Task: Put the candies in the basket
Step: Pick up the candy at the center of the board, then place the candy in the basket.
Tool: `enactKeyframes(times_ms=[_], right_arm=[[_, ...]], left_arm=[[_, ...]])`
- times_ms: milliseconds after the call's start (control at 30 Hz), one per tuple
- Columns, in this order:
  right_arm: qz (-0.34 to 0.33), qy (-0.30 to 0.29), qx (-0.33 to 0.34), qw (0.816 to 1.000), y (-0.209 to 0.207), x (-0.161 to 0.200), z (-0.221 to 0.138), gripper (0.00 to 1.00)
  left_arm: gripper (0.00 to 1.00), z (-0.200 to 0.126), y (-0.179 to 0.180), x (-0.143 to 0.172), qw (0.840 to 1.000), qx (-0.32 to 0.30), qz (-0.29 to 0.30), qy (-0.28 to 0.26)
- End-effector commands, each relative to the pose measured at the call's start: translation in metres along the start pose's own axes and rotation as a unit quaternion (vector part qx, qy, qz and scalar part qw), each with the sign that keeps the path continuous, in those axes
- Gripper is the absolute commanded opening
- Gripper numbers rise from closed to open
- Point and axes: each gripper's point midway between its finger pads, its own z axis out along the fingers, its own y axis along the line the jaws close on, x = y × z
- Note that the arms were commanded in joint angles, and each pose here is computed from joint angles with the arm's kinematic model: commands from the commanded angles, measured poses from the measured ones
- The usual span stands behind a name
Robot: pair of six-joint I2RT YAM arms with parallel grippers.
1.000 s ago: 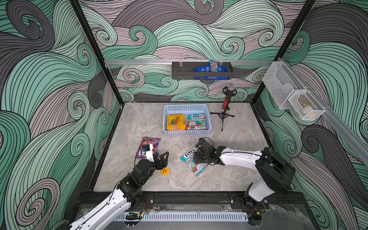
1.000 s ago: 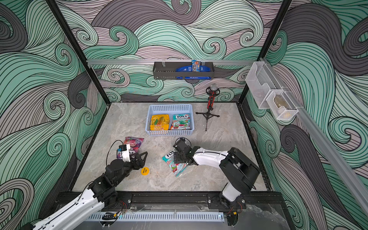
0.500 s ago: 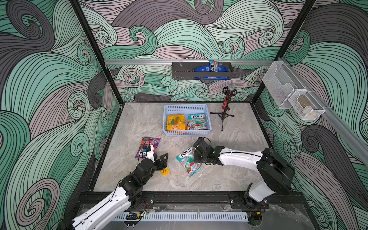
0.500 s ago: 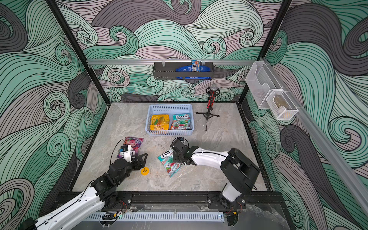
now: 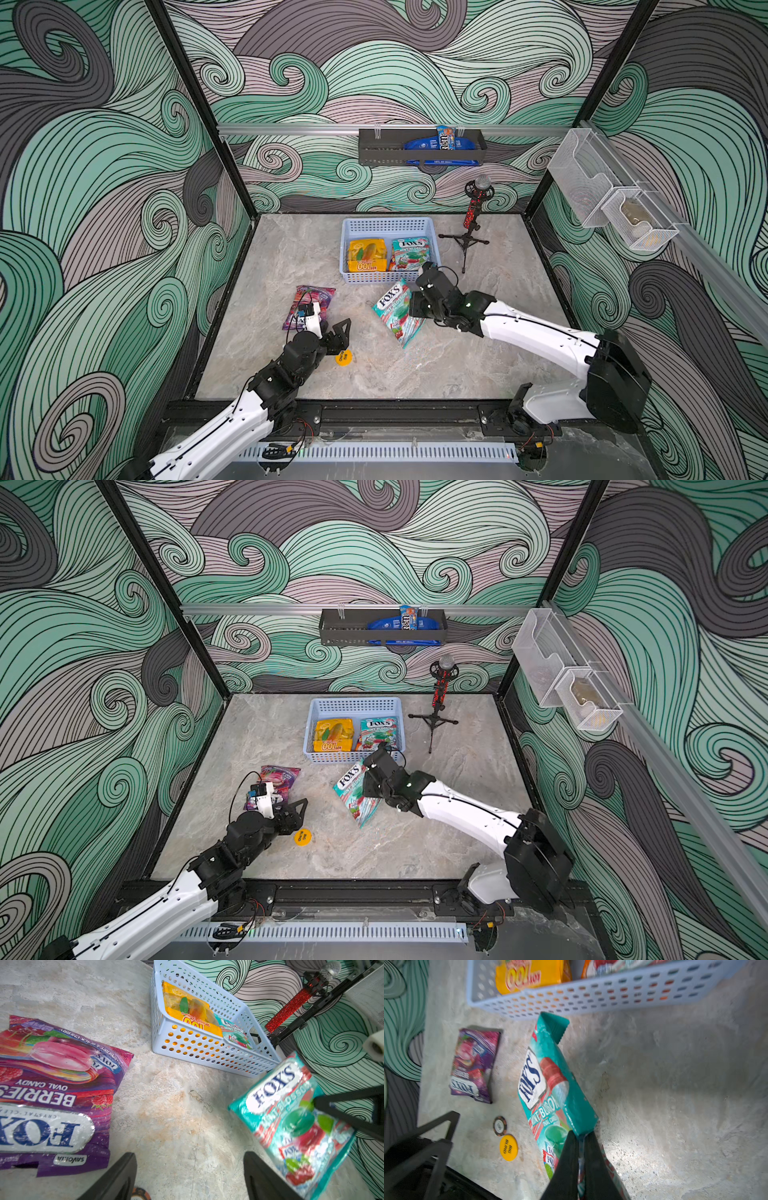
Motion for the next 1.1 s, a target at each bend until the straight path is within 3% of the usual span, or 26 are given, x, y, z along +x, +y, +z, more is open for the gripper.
enactKeyframes(times_ms=[0,167,400,633,900,1067], right_arm=[[0.008,-0.045,-0.020,0.999,0.012,-0.050,-0.018,0.00],[0.045,-0.075,-0.020,0.996,0.011,-0.115,-0.006,0.00],[0.109,-0.062,0.021,0.992,-0.015,-0.158,0.066,0.01],[0.161,-0.034,0.065,0.984,-0.049,-0.151,0.122,0.00],[0.224,-0.067,0.102,0.967,-0.078,-0.143,0.118,0.00],[0.252,-0.092,0.075,0.960,-0.082,-0.139,0.118,0.01]], left_arm=[[0.83,-0.004,-0.005,-0.015,1.000,0.006,-0.002,-0.025],[0.84,-0.005,-0.005,-0.016,1.000,0.007,-0.003,-0.028],[0.84,-0.005,-0.006,-0.016,1.000,0.008,-0.002,-0.026],[0.84,-0.005,-0.006,-0.016,1.000,0.008,-0.002,-0.026],[0.84,-0.004,-0.006,-0.015,1.000,0.010,-0.001,-0.025],[0.84,-0.004,-0.006,-0.014,1.000,0.009,-0.001,-0.023]])
